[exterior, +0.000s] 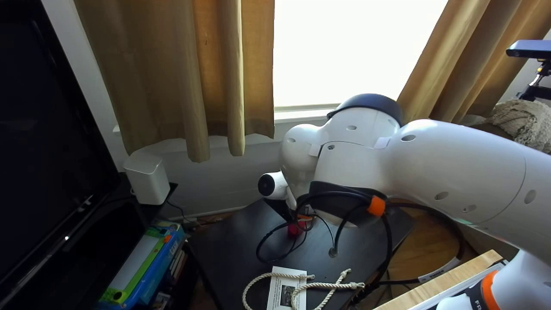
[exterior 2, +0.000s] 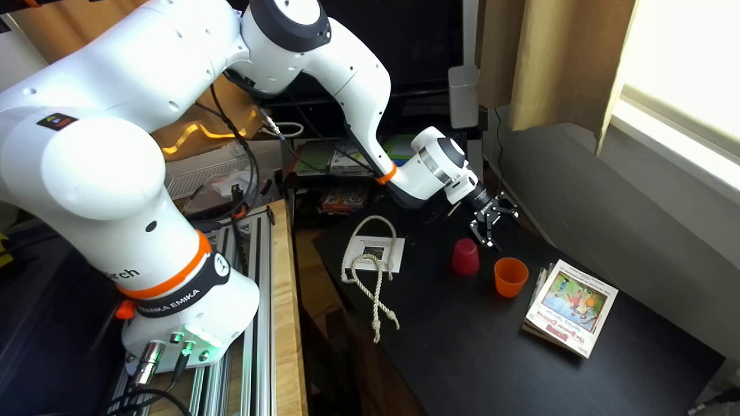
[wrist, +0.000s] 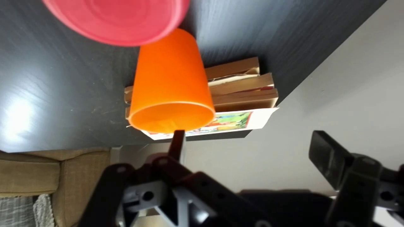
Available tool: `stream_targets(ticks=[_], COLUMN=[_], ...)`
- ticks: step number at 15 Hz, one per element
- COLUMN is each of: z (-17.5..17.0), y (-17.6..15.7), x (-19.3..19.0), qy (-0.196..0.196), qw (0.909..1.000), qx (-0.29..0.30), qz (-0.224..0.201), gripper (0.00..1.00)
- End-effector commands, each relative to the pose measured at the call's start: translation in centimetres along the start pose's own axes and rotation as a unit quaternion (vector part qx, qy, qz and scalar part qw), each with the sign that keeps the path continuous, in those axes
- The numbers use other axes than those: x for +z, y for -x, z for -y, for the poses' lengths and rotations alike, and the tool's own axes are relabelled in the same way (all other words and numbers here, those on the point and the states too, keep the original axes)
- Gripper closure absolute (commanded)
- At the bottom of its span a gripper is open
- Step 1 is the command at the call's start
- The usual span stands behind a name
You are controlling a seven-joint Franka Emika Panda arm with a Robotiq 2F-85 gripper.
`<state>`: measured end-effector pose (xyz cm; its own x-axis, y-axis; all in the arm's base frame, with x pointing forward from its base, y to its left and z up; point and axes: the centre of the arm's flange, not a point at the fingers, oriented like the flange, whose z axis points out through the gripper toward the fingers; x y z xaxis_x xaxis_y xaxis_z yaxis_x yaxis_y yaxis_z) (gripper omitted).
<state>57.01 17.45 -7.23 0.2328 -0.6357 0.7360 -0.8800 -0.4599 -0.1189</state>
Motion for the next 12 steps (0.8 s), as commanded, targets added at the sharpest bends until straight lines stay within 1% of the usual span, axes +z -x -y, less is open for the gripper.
stream_targets(ticks=[1, 3, 9, 10, 12], z=[-1.4, -1.8, -3.7, -4.0, -4.2], y=[-2.3, -3.4, -5.8, -5.8, -5.6], x=[1.3, 2.4, 5.1, 5.6, 6.4], qy=[-0.03, -0.033, -0.005, -0.007, -0.017], qw=[0.998, 0.9962, 0.9941, 0.9938, 0.9912], qx=[-0.007, -0.008, -0.026, -0.023, -0.014], qz=[0.055, 0.08, 0.105, 0.108, 0.131], gripper=[0.0, 0.0, 0.0, 0.0, 0.0])
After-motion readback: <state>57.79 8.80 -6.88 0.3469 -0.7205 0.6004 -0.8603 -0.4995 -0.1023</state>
